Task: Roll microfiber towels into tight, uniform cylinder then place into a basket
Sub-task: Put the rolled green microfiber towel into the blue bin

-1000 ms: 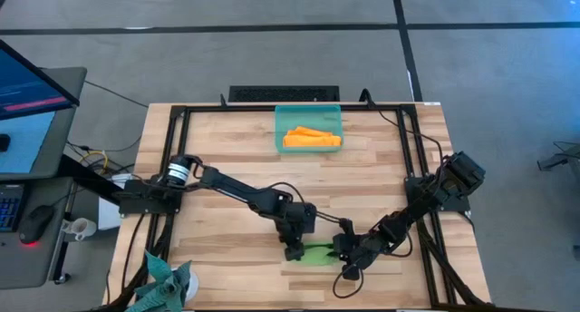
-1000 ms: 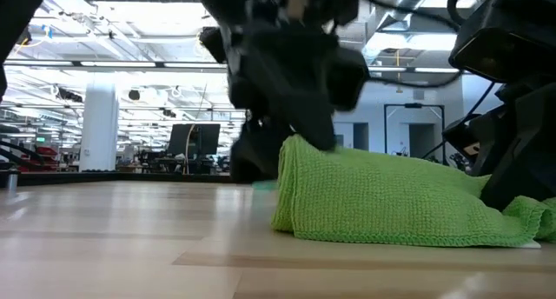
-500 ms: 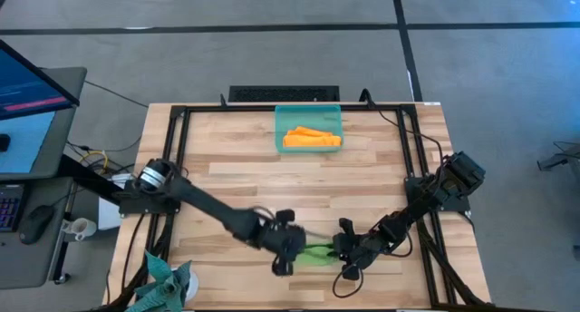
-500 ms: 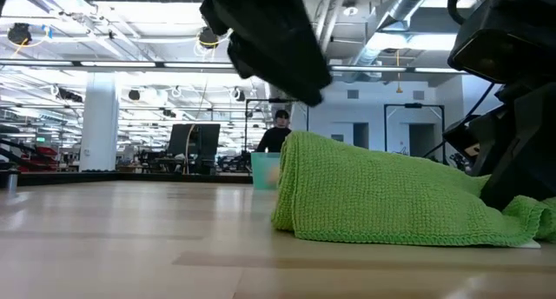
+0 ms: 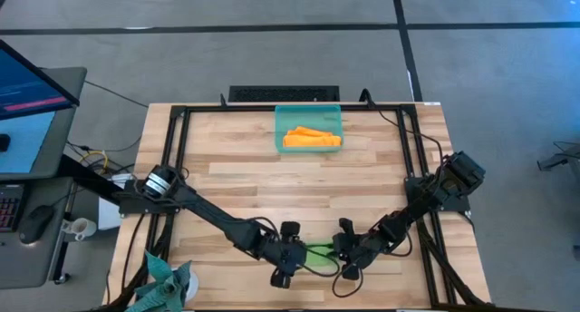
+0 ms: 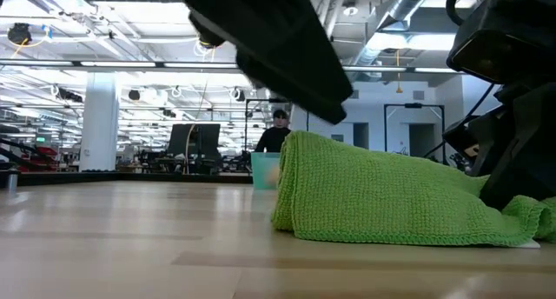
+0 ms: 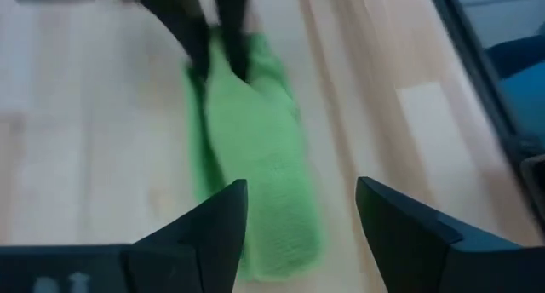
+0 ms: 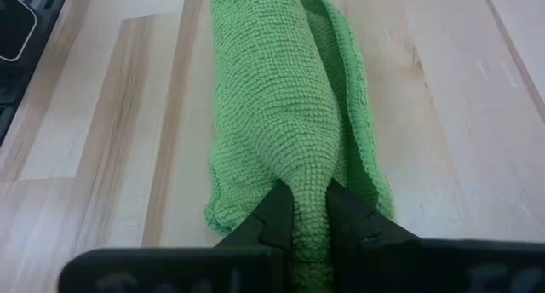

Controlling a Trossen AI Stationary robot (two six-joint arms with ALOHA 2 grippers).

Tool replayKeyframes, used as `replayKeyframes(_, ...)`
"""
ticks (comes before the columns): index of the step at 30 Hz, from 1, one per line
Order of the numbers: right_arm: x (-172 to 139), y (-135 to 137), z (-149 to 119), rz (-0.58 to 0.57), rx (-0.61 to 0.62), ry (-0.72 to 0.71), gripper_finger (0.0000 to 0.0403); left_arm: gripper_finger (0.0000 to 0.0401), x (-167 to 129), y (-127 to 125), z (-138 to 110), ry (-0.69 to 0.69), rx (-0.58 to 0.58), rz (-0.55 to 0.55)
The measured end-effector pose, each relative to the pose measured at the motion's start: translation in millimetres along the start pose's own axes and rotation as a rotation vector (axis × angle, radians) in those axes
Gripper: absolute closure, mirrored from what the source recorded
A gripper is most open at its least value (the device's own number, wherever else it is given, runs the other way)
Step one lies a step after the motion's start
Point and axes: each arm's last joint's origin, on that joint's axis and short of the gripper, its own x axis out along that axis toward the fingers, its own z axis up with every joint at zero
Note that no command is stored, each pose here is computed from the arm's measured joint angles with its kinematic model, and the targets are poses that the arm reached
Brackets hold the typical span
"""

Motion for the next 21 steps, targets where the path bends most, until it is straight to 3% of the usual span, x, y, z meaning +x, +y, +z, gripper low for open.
replayKeyframes(5,0,0,0,-0.001,0.001,0.0,0.0346,0.0186,4,3,-4,0.002,0.051,0.114)
replayKeyframes(10,0,0,0,-0.001,0.001,0.0,0.0346,0.0186,20,2,-10,0.027,0.025,0.046)
replayKeyframes(16,0,-1,0,-0.002,0.013,0.001,0.0346,0.0186,25,5,-16,0.061,-0.001,0.098)
replayKeyframes(21,0,-1,0,-0.004,0.013,0.0,0.0346,0.0186,41,14,-25,0.125,-0.066,0.051)
